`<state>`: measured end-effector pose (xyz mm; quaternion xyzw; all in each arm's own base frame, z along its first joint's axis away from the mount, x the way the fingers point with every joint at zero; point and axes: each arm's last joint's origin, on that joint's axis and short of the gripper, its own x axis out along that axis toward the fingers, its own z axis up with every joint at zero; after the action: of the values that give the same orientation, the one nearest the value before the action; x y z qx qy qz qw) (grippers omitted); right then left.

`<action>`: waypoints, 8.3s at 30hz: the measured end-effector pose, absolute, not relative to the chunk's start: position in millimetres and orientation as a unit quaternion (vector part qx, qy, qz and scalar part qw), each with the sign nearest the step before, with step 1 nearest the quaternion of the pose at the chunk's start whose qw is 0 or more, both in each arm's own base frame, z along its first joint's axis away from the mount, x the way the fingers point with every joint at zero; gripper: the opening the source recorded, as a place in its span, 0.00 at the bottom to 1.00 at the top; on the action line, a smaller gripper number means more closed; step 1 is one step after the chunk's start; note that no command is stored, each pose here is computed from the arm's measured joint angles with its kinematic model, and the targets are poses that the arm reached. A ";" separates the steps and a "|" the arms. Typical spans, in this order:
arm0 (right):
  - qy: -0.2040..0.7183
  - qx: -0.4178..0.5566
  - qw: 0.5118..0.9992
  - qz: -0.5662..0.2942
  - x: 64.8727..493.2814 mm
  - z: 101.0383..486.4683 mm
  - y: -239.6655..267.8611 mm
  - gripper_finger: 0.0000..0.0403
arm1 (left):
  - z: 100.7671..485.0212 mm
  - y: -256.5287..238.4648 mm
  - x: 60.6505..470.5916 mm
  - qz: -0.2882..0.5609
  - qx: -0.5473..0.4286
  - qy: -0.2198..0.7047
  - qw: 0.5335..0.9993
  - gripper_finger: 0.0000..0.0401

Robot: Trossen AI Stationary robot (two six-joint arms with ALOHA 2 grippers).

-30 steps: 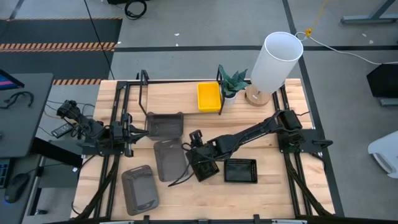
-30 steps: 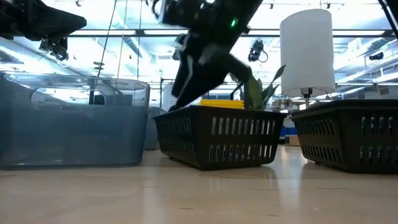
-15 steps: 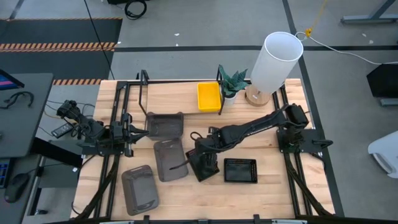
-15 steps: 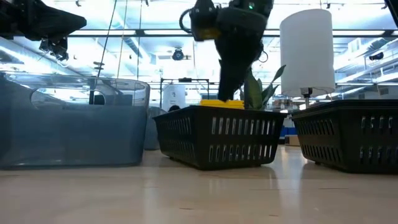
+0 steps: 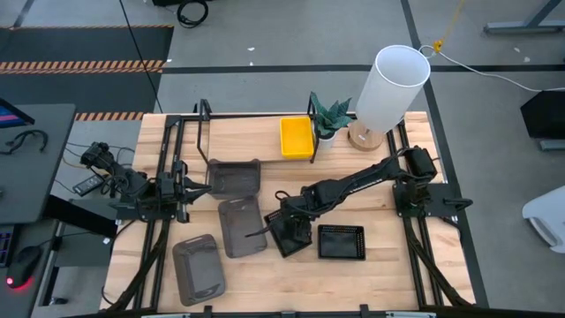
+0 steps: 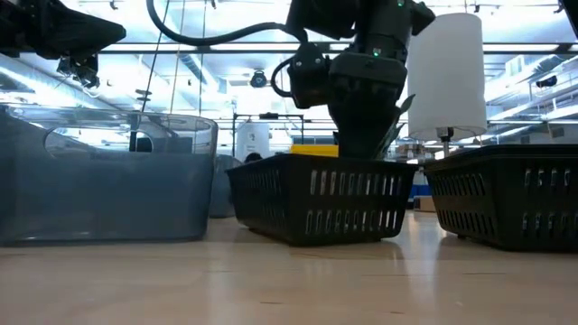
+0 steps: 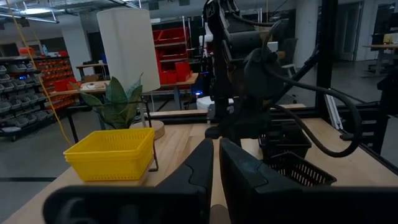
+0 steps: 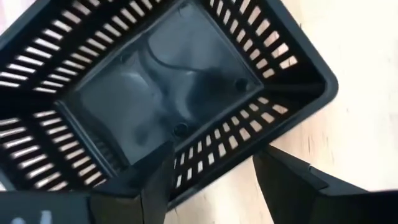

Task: Stack baskets on shelf by color
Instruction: Stack the bottom black basket on top of the top black basket, then put the stacked black baskets on the shelf

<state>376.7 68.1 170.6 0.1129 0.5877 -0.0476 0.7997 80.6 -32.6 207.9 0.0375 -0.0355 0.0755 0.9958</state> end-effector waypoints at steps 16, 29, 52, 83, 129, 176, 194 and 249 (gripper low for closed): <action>0.565 0.083 0.818 -0.073 383.8 169.4 36.4 0.09 | 207.9 -32.7 80.7 0.076 0.037 -0.036 0.996 0.09; 0.551 0.078 0.830 -0.034 382.6 182.6 34.3 0.03 | 207.9 -32.6 80.6 0.076 0.037 -0.036 0.996 0.09; 0.483 0.081 0.872 -0.016 310.5 290.4 82.2 0.03 | 207.9 -32.6 80.6 0.076 0.037 -0.036 0.996 0.10; 0.467 0.121 0.876 0.013 216.2 233.5 90.9 0.03 | 208.0 -32.6 80.6 0.076 0.037 -0.036 0.996 0.08; 0.501 0.126 0.856 0.020 218.3 219.3 94.8 0.23 | 208.0 -32.6 80.6 0.076 0.037 -0.036 0.996 0.09; 0.497 -0.036 0.867 -0.018 351.4 200.7 80.2 0.22 | 208.0 -32.6 80.6 0.076 0.038 -0.036 0.996 0.07; 0.551 -0.115 0.820 0.107 320.5 218.1 144.4 0.39 | 208.0 -32.6 80.6 0.076 0.037 -0.036 0.996 0.07; 0.538 -0.213 0.801 0.152 290.1 161.3 158.8 0.41 | 208.0 -32.7 80.6 0.075 0.037 -0.036 0.996 0.07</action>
<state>290.1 158.8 161.3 -0.2127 0.5384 0.1521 0.8011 80.6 -32.7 208.0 0.0374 -0.0357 0.0754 0.9958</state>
